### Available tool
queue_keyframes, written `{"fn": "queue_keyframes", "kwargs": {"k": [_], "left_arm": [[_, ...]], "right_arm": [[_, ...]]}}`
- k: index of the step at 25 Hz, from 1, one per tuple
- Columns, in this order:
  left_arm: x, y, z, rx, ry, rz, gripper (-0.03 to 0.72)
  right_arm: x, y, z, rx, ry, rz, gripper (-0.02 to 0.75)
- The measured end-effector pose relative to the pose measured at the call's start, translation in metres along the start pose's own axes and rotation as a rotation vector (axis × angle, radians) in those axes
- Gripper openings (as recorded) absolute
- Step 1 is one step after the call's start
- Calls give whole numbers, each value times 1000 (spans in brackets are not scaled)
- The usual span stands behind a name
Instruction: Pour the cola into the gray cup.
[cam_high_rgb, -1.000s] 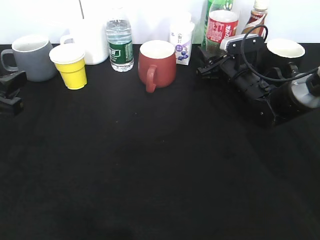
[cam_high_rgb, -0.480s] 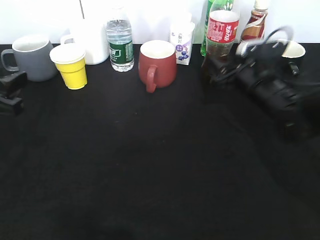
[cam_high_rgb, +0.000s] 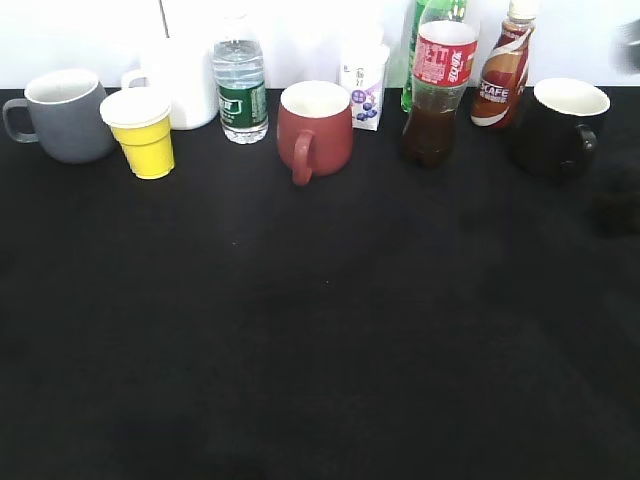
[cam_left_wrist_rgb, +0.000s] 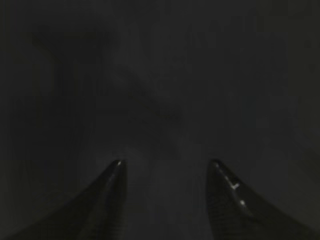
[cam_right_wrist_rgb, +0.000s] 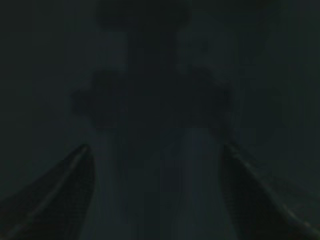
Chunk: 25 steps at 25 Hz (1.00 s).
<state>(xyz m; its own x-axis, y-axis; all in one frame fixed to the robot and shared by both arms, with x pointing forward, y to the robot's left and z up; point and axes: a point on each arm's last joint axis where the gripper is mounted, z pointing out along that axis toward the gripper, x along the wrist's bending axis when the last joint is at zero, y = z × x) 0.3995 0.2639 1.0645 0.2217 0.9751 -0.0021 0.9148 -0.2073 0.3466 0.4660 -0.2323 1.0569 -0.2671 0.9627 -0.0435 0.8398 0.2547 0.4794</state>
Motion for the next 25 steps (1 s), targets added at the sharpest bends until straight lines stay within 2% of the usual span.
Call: {"fn": "queue_keyframes", "kwargs": {"k": [1,2,5,6,8,11,14,18,25], "left_arm": [[-2,-10,-11,-7,-20,-9,389],[-3,-19,-24,-59,-32,-13,393],[-3,-56,-67,-285,-38,-9,442],[-3,-70,-77,-345,-39,-8,447],[-3,-98,-79,-408,-40,-5,452],[-2,-128,-59,-426,-39,-4,454],[-2,-132,-43,-457,-39,-6,454],[-1,-128,-37,-499,-27,-5,454],[-1,-127,-37,-506,-25,-4,454]], "right_arm": [[-1,-6,-20,-36,-2,2,585],[-3,-12,-41,-81,-2,7,585],[-6,-43,-102,-250,4,24,585],[-7,-61,-121,-304,7,30,585],[-8,-98,-134,-335,5,35,585],[-8,-157,-126,-350,5,41,585],[-6,-190,-104,-368,21,46,585],[-1,-189,-98,-420,77,62,585],[-1,-188,-99,-431,76,62,585]]}}
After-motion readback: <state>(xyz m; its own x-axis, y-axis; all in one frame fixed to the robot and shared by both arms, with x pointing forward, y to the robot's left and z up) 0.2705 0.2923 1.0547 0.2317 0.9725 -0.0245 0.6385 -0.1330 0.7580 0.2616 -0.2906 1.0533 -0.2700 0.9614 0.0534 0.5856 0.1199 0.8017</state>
